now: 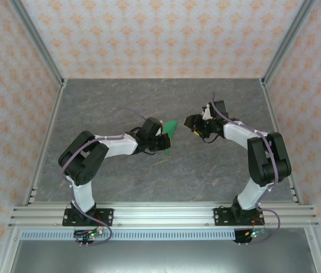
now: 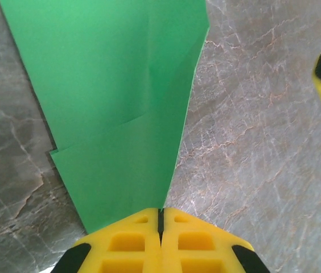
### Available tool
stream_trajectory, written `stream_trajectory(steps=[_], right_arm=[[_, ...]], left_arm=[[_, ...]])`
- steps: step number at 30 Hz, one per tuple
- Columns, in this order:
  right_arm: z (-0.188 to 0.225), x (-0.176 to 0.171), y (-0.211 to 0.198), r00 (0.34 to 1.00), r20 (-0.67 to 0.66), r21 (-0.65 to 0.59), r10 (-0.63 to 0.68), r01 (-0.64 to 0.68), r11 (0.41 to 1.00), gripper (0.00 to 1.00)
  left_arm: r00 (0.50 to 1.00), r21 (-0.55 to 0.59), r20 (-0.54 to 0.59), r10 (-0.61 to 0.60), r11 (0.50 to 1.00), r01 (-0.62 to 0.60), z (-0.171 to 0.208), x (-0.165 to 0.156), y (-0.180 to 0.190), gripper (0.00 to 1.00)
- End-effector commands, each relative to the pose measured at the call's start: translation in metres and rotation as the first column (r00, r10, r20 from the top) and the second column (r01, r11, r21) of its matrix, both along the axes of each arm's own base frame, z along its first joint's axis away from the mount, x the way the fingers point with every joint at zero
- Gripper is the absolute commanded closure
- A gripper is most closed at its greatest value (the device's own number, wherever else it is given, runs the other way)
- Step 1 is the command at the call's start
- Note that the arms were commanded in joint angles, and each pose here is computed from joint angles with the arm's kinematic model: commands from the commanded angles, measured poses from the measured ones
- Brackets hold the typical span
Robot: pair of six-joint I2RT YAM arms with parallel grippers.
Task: Fold a paper plane with a square sheet of paper (fold left side to right side)
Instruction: Fold the wing for the fifth time at the center of the table.
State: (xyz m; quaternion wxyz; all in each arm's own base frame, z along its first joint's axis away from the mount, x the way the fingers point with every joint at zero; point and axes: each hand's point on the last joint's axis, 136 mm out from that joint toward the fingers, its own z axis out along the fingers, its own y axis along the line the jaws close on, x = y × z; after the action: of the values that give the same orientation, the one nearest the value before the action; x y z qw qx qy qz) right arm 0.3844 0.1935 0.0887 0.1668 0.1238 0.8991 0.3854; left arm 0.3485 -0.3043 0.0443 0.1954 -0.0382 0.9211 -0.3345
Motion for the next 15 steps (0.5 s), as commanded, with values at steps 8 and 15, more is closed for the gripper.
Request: stream_trajectory(steps=[8,15], right_arm=[[-0.018,-0.007,0.05,0.996,0.022,0.094,0.091,-0.093,0.991,0.47],[-0.022,-0.003,0.058,0.996,0.017,0.102,0.092,-0.094,0.99,0.47]], left_arm=[[0.996,-0.314,0.009,0.087,0.946,-0.079,0.03,0.016,-0.005,1.0],[0.993,-0.369,-0.022,0.119,0.922,-0.119,0.026,0.017,0.0,1.0]])
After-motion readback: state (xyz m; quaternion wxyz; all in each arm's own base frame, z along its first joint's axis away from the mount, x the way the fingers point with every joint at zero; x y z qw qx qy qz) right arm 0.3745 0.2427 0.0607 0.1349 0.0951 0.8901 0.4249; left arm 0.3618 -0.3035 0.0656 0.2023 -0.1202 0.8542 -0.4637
